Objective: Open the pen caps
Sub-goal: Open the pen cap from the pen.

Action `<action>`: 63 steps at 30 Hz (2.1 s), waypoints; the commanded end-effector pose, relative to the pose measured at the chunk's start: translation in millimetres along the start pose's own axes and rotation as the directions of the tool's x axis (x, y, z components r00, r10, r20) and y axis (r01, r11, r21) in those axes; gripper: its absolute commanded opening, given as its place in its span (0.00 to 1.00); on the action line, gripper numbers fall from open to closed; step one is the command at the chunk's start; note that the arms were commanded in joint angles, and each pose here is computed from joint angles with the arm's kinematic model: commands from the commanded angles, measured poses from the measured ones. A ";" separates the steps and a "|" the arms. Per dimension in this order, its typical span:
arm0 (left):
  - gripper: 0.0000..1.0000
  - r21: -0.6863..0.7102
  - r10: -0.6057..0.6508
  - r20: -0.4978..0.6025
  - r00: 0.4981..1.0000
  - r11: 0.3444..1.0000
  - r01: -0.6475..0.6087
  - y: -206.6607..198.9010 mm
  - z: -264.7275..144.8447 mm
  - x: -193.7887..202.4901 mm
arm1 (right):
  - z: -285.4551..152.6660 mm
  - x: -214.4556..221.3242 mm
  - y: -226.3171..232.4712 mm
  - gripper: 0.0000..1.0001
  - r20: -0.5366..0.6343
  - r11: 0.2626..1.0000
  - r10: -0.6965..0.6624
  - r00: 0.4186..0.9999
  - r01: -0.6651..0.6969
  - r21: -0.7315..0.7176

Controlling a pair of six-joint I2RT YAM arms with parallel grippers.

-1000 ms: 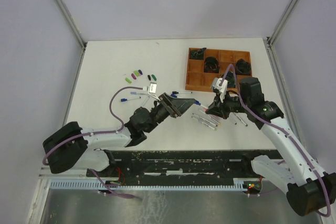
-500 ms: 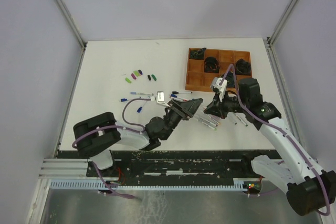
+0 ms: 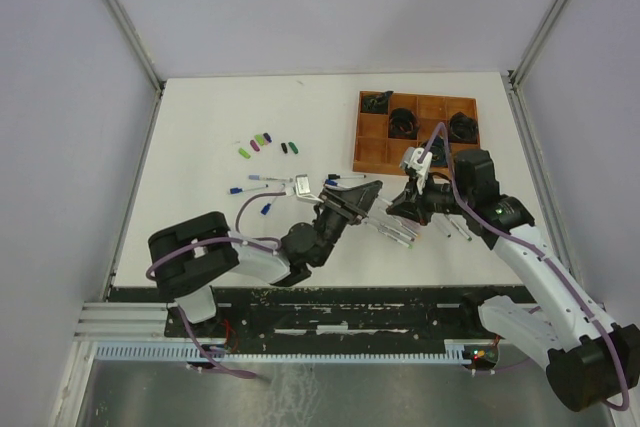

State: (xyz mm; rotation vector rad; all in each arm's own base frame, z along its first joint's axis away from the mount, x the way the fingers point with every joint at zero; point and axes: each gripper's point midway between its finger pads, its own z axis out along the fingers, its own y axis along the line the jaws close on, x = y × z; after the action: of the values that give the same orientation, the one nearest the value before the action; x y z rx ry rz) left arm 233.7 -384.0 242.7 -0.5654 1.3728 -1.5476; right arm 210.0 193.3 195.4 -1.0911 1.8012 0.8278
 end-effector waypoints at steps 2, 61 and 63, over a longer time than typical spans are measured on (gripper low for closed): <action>0.48 0.041 -0.077 0.035 0.996 0.996 0.075 -19.6 11.7 0.2 | 2.4 -6.3 -0.1 0.02 0.024 1.000 -0.009 1.000 0.009 -0.001; 0.03 -0.037 -0.007 0.469 0.883 0.999 0.027 -36.0 53.0 -206.6 | 8.2 1.0 16.7 0.02 -0.082 0.985 0.085 0.993 -0.096 -0.143; 0.03 -0.028 -0.053 0.495 0.867 0.997 0.077 -34.2 50.6 -211.6 | 8.4 -0.2 17.3 0.02 -0.074 0.985 0.087 0.993 -0.097 -0.145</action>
State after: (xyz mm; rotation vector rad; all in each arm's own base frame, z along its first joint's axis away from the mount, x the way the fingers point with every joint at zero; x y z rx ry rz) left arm 332.2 -297.2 294.5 -0.6455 1.2995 -1.3364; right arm 216.9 209.0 195.3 -1.1332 1.8533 0.9354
